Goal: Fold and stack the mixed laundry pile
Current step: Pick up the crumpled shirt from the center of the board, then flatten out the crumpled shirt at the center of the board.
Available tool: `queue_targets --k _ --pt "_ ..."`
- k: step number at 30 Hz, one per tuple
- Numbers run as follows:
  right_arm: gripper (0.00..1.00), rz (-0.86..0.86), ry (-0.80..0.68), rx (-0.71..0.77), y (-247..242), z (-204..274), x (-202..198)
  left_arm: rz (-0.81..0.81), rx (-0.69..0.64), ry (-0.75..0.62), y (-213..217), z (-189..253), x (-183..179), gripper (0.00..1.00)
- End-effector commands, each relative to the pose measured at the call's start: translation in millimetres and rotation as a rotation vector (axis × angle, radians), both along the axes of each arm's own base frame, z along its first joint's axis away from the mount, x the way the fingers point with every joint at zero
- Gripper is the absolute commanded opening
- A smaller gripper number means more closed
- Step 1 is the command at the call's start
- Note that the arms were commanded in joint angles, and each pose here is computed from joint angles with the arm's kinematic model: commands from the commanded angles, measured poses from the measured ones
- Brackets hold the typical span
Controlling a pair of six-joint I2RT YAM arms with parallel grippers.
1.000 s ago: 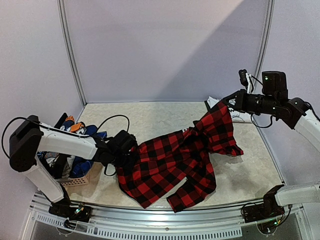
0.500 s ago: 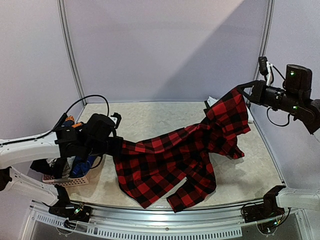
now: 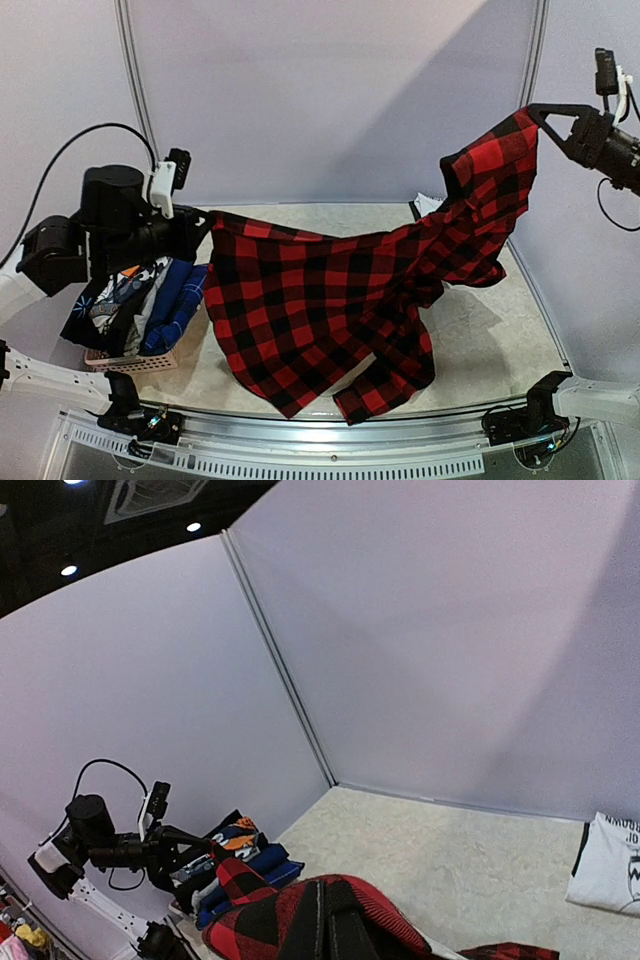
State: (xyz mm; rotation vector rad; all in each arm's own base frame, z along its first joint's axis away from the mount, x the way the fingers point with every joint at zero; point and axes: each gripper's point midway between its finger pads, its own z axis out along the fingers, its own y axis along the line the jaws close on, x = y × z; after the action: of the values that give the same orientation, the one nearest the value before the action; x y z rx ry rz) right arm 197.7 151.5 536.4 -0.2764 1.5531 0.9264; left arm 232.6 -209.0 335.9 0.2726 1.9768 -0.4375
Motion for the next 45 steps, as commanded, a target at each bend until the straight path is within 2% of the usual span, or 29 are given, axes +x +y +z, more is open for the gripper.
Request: queue_targets --k 1,11,15,18,20,23,26,31,37,45 --pt "0.0 0.073 -0.116 0.015 -3 42 -35 -0.075 -0.044 -0.11 0 59 -15 0.0" --pt "0.0 0.059 -0.308 0.059 -29 136 -91 -0.162 -0.138 -0.273 2 160 -30 0.0" --pt "0.0 -0.081 -0.326 0.089 -48 159 -78 -0.131 -0.132 -0.294 9 190 -27 0.0" --pt "0.0 -0.261 -0.252 0.059 -61 147 -32 0.025 -0.037 -0.271 21 191 -5 0.01" --pt "0.0 -0.378 -0.141 -0.016 -60 116 18 0.121 0.052 -0.22 20 173 15 0.02" --pt "0.0 -0.505 0.032 -0.151 -52 54 93 0.155 0.161 -0.083 3 122 51 0.02" --pt "0.0 -0.55 0.168 -0.251 -36 -9 150 0.149 0.176 0.058 -9 65 86 0.02" --pt "0.0 -0.56 0.368 -0.404 -8 -114 223 0.131 0.162 0.313 -15 -41 138 0.02" --pt "0.0 -0.515 0.51 -0.493 16 -202 283 0.161 0.144 0.527 -3 -137 191 0.0" --pt "0.0 -0.469 0.581 -0.496 23 -252 323 0.169 0.103 0.6 1 -179 227 0.0"
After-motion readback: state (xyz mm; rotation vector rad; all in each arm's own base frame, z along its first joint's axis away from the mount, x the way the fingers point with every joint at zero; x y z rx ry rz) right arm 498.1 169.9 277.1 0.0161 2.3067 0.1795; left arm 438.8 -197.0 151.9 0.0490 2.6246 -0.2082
